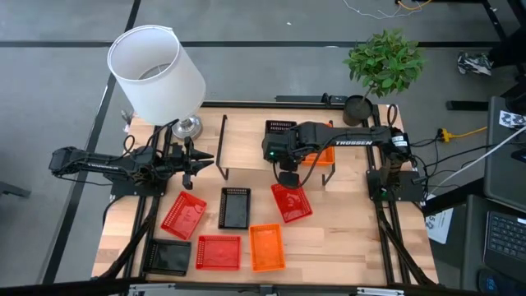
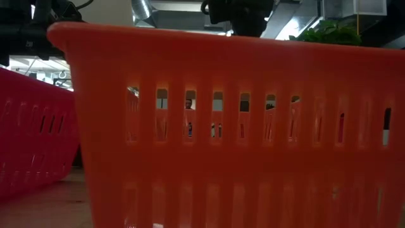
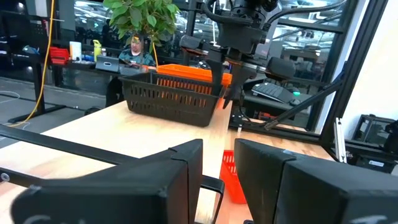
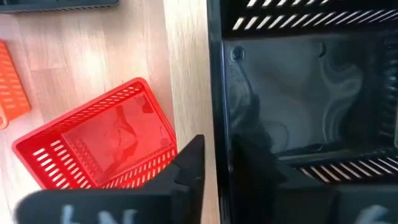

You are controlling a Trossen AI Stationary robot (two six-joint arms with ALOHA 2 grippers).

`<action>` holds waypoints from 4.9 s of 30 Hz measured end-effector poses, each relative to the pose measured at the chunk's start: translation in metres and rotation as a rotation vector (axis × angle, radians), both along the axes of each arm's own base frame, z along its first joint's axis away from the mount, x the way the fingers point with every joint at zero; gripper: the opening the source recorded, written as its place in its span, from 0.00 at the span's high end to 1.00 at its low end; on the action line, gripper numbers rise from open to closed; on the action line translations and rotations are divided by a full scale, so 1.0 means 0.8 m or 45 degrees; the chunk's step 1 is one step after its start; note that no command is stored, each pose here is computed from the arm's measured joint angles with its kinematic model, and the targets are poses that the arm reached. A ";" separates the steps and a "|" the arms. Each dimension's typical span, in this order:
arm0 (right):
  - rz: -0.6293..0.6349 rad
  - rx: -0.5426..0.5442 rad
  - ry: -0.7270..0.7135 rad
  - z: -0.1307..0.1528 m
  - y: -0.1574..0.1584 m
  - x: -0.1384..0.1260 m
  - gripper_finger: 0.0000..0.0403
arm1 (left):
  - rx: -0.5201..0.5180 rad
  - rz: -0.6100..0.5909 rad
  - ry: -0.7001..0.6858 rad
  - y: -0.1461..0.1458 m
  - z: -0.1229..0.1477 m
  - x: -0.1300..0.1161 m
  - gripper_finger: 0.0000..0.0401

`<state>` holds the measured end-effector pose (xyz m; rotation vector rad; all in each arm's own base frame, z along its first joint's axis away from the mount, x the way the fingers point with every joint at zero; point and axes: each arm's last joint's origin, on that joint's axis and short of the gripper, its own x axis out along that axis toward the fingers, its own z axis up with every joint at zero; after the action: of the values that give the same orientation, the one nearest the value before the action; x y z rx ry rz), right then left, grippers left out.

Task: Stack baskets on shelf by color
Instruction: Put the right black bin on the shelf, then stack the right black bin on top of the black bin

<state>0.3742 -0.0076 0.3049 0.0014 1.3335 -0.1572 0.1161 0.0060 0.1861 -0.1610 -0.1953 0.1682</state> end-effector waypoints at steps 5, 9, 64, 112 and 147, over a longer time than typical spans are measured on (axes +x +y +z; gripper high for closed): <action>-0.002 0.000 -0.001 0.000 0.000 0.000 0.71 | 0.000 0.000 0.000 0.000 0.000 0.000 0.79; -0.001 -0.001 -0.011 0.003 0.000 -0.002 0.68 | 0.000 0.000 0.000 0.000 0.000 0.000 0.79; -0.571 -0.382 -0.053 -0.025 0.212 -0.107 0.74 | -0.284 0.030 1.417 -0.121 0.006 0.096 0.79; 0.080 0.000 -0.465 -0.108 0.266 0.058 0.74 | 0.367 0.195 1.345 -0.208 0.132 0.027 0.79; 0.062 0.036 -0.244 -0.186 0.273 0.070 0.79 | 0.205 -0.135 1.127 -0.133 0.028 0.038 0.79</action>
<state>0.4306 0.2105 0.1558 0.0074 1.1436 -0.0942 0.1469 -0.1003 0.2089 0.0728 0.6793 0.1051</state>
